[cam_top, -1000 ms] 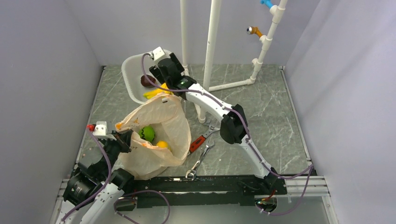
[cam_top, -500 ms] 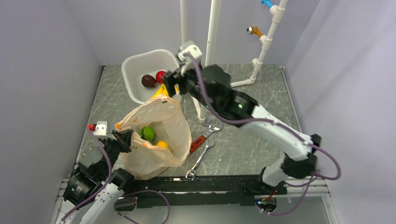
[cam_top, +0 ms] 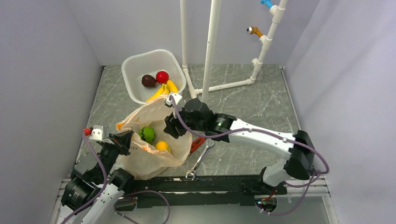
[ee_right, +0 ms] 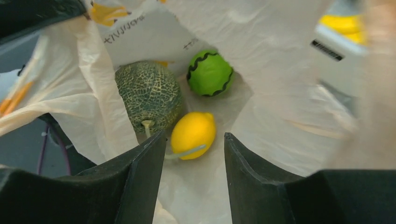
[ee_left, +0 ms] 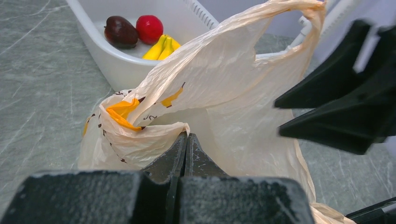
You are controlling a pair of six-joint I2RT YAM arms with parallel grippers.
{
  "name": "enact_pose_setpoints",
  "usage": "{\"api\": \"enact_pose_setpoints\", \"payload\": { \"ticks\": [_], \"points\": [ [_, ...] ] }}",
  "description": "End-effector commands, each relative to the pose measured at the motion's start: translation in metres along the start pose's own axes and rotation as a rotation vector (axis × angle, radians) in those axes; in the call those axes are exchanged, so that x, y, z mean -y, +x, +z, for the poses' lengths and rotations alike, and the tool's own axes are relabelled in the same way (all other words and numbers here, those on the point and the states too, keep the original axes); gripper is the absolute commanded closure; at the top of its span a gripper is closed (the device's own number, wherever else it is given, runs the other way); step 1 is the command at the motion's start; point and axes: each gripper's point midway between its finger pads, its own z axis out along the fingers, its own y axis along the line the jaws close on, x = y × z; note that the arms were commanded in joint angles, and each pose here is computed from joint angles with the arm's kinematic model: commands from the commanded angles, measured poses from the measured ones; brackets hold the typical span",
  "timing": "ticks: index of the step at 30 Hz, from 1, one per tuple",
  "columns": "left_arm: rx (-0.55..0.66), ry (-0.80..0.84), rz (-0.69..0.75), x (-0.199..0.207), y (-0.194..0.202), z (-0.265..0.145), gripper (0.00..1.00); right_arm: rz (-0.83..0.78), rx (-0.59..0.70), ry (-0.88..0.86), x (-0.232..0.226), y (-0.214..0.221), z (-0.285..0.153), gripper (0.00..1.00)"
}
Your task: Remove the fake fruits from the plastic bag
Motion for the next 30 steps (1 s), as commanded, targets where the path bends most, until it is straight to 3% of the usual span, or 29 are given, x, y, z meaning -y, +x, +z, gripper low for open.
{"api": "enact_pose_setpoints", "payload": {
  "ticks": [1,7,14,19,25,28,30],
  "points": [
    [0.069,0.073,0.005,0.012,-0.014,-0.004,1.0,0.101,0.015,-0.125,-0.023,0.001,0.028,0.47],
    [0.133,0.116,-0.007,0.016,-0.022,-0.014,1.0,0.247,-0.07,-0.136,-0.024,0.033,0.082,0.47],
    [0.111,0.109,-0.001,0.016,-0.02,-0.011,1.0,0.216,-0.072,-0.351,-0.053,0.046,0.119,0.26],
    [0.102,0.097,-0.004,0.014,-0.018,-0.009,1.0,0.182,-0.016,-0.499,-0.076,0.051,0.121,0.18],
    [0.086,0.08,-0.005,0.012,-0.015,-0.007,1.0,0.156,-0.072,-0.399,-0.076,0.086,0.146,0.11],
    [0.077,0.077,-0.003,0.012,-0.014,-0.006,1.0,0.141,-0.156,-0.218,-0.059,0.111,0.166,0.01],
    [0.078,0.074,-0.005,0.011,-0.014,-0.006,1.0,0.124,-0.177,-0.101,-0.049,0.124,0.173,0.01]
  ]
}}
